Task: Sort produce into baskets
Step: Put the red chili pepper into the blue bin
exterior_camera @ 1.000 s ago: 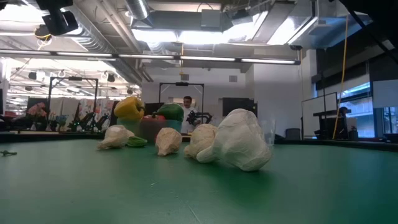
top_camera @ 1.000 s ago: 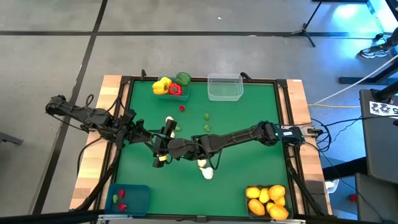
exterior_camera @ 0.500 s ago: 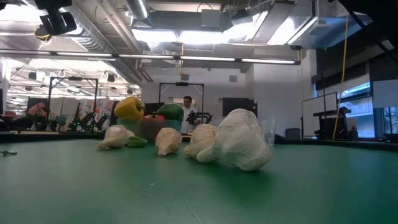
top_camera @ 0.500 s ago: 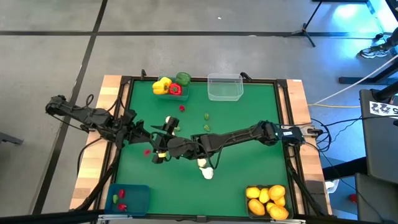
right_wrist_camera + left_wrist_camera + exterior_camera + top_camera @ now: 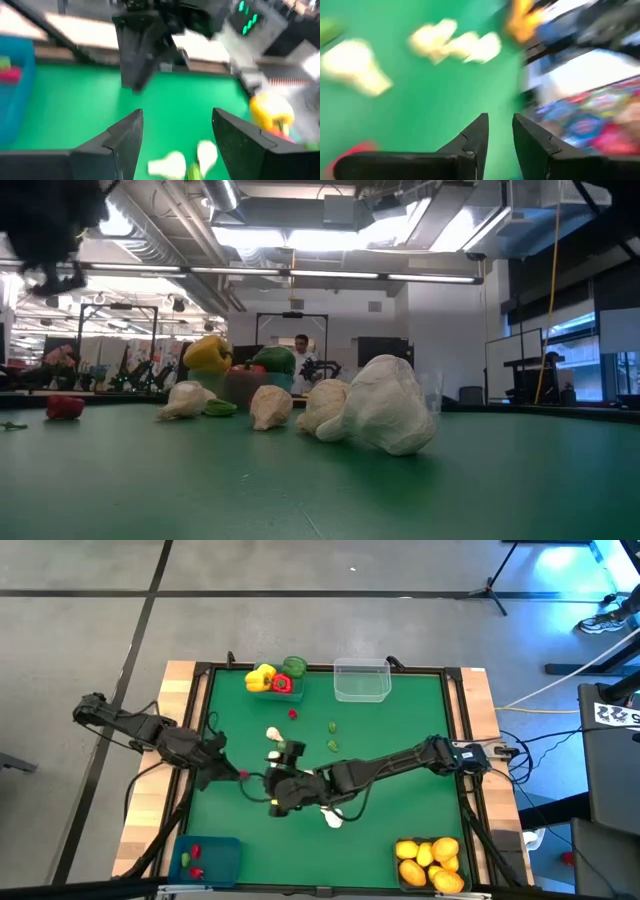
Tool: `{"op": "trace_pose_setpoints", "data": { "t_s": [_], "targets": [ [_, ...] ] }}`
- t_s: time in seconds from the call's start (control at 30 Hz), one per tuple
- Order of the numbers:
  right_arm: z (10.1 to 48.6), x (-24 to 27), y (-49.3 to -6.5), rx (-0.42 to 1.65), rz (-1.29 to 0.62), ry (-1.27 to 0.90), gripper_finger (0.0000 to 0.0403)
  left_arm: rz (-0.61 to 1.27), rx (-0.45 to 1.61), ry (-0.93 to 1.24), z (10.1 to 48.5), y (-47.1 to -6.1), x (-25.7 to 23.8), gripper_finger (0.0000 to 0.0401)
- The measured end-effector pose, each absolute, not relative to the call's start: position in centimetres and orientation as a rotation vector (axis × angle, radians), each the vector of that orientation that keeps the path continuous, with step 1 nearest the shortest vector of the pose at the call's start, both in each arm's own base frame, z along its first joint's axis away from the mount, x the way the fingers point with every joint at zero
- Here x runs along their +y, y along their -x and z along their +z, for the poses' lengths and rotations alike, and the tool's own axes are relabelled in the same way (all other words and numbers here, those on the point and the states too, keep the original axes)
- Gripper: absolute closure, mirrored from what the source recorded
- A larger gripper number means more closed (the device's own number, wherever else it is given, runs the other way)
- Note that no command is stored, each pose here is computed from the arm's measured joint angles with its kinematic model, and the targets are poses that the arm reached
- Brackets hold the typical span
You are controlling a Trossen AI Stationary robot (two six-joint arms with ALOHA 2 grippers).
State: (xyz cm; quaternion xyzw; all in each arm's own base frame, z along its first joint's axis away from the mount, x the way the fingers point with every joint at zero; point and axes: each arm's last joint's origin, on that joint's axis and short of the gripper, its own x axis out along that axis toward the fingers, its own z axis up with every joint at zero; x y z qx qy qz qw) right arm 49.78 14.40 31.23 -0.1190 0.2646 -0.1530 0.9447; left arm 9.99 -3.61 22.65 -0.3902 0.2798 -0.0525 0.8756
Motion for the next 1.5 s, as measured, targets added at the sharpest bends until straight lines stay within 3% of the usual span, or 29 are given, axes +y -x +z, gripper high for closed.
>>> {"op": "trace_pose_setpoints", "data": {
  "t_s": [0.2, 0.43, 0.73, 1.37, 1.5],
  "targets": [
    [30.4, 15.3, -46.8, 0.771, -0.327, 0.251, 0.0172, 0.122, 0.753, 0.610, 20.4, -8.8, -2.7, 0.0302],
    [29.7, 15.6, -45.9, 0.856, -0.335, 0.196, 0.0172, 0.074, 0.699, 0.356, 20.3, -9.5, -2.8, 0.0247],
    [29.5, 15.4, -45.7, 0.890, -0.341, 0.196, 0.0172, 0.267, 0.848, 0.430, 16.1, -10.3, -2.9, 0.0187],
    [29.2, 14.7, -45.5, 0.945, -0.345, 0.204, 0.0172, 0.234, 0.802, 0.385, 11.9, -10.7, -3.0, 0.0185],
    [29.2, 14.7, -45.4, 0.954, -0.346, 0.209, 0.0172, 0.262, 0.825, 0.463, 11.4, -10.7, -3.1, 0.0192]
  ]
}}
